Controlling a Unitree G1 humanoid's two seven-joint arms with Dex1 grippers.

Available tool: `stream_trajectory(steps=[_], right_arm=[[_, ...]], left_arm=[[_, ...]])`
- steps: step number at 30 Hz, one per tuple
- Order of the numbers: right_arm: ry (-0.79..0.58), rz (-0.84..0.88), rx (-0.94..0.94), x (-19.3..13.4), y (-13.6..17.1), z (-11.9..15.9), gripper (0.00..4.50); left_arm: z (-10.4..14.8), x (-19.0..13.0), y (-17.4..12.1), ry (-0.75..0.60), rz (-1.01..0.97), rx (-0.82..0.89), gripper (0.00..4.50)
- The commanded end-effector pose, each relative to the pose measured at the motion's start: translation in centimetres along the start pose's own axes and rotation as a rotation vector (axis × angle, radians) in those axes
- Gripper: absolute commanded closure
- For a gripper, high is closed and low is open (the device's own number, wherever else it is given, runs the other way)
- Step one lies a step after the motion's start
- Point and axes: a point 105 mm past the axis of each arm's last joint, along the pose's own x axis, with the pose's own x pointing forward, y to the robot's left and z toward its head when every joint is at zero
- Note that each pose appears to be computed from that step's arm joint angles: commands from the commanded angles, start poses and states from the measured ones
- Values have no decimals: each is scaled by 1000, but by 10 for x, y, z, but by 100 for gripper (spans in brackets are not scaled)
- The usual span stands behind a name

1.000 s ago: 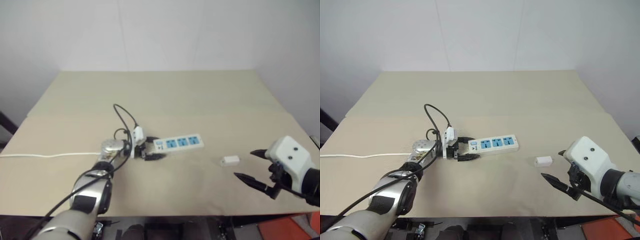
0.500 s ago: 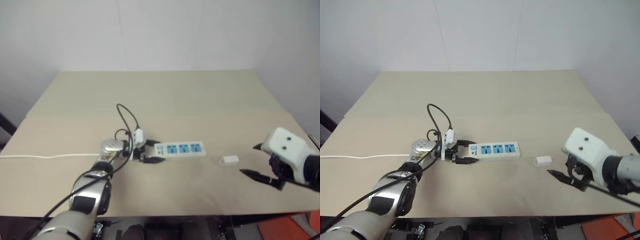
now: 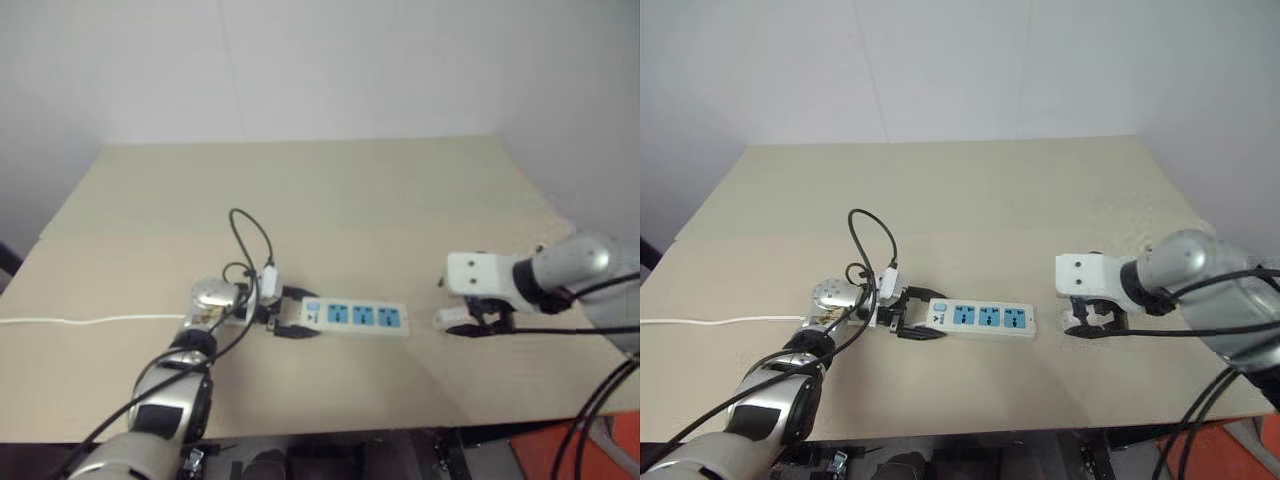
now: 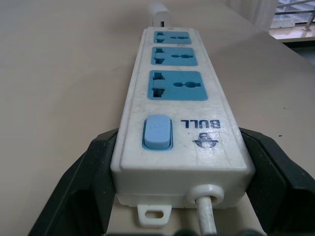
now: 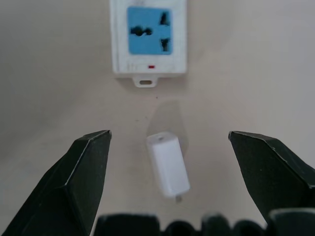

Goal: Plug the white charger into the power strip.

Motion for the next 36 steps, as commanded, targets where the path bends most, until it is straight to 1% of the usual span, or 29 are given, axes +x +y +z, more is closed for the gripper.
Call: stream_trajectory(steps=[1,7,13,20,23,24,27,31,32,36], right_arm=[[37,36,-80,4,-6,2,0],[83,111,-130,25,-7,-4,0],[118,162,-177,37,-6,-11,0],[107,174,-172,44,-10,-11,0],[119,175,-178,45,-11,-14,57],[128,171,-182,46,-12,-15,95],[167,168,-209,47,-14,-22,182],[174,177,-219,50,-13,-24,329],[176,177,-227,51,-12,-24,339],[163,181,-244,51,-11,-19,339]], left_arm=[[7,-5,4,-22,31,17,123],[5,-7,-2,-28,33,10,123],[6,-11,-4,-25,45,8,123],[6,-14,-4,-19,62,8,123],[5,-14,-4,-15,64,8,123],[5,-14,-4,-15,65,9,123],[5,-14,-4,-16,68,9,123],[6,-14,-5,-19,73,9,123],[6,-15,-5,-19,75,8,123],[5,-16,-4,-21,85,6,123]])
